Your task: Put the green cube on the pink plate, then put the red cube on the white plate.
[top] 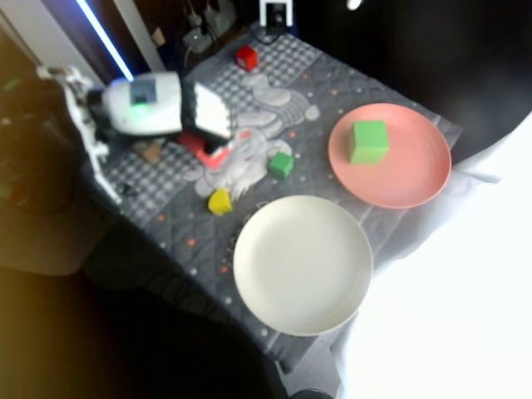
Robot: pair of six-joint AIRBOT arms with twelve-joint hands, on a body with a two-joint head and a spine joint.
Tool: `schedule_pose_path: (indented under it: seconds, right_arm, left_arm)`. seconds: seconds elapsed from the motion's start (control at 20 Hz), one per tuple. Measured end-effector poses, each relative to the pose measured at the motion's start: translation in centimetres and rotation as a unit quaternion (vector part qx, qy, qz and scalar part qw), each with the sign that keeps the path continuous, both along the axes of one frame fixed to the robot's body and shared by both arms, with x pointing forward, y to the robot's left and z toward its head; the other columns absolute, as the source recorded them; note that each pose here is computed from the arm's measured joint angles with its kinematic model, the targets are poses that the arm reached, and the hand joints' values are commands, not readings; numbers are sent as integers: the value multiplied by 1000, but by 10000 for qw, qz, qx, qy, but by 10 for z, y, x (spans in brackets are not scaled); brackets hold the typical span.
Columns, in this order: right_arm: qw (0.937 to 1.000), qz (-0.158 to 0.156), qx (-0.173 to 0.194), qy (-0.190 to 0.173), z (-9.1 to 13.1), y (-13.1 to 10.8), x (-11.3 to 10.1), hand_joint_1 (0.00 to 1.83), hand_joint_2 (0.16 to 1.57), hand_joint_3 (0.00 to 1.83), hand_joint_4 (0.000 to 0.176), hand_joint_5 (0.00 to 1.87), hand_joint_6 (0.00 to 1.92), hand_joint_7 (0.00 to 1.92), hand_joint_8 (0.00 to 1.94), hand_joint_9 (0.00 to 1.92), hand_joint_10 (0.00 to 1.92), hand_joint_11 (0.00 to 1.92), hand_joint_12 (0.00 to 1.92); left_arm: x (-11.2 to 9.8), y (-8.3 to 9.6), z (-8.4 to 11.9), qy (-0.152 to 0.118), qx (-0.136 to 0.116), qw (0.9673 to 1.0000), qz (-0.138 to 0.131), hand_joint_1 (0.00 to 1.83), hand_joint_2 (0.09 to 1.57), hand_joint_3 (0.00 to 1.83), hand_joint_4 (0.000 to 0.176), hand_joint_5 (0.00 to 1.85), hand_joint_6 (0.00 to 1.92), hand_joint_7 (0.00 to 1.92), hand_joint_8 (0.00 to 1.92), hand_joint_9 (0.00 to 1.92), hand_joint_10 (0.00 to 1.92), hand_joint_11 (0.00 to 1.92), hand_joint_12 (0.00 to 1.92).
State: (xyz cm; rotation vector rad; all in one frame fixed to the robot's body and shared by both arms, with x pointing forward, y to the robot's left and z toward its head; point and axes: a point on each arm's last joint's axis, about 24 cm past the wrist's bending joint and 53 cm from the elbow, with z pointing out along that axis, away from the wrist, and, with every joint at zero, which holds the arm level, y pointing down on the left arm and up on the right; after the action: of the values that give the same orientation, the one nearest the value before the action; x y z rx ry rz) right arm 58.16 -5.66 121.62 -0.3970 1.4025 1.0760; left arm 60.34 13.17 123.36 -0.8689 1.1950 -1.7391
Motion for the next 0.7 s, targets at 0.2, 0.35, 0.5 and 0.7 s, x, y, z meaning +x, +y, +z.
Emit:
schedule_pose_path:
  seconds: [0.2,0.35,0.5,0.7]
  right_arm:
    - [9989,-36,217,-416,30,6,9,1374,1162,2,0,909,867,838,1312,818,1463,797,1780]
    - [9972,-244,230,-676,49,0,34,1374,1164,0,0,806,1018,911,1207,843,1434,862,1626]
    - [9955,-475,165,-803,57,-7,61,1363,1176,0,0,761,1216,902,1158,802,1426,698,1626]
    - [9936,-830,-96,-760,61,-16,101,1220,1224,13,0,787,1059,802,1610,969,1861,947,1920]
  left_arm:
    - [0,0,-1,24,14,10000,-8,428,1031,0,107,270,2,175,0,214,0,0,1163]
    - [0,0,-2,41,12,10000,-2,408,1047,2,85,263,1,186,2,226,3,0,1187]
    - [-1,-3,-1,-10,40,10000,-59,423,1032,0,90,256,2,170,4,206,10,0,1116]
    - [-1,-3,0,-41,52,10000,-61,454,1008,0,95,280,7,161,3,206,6,0,1146]
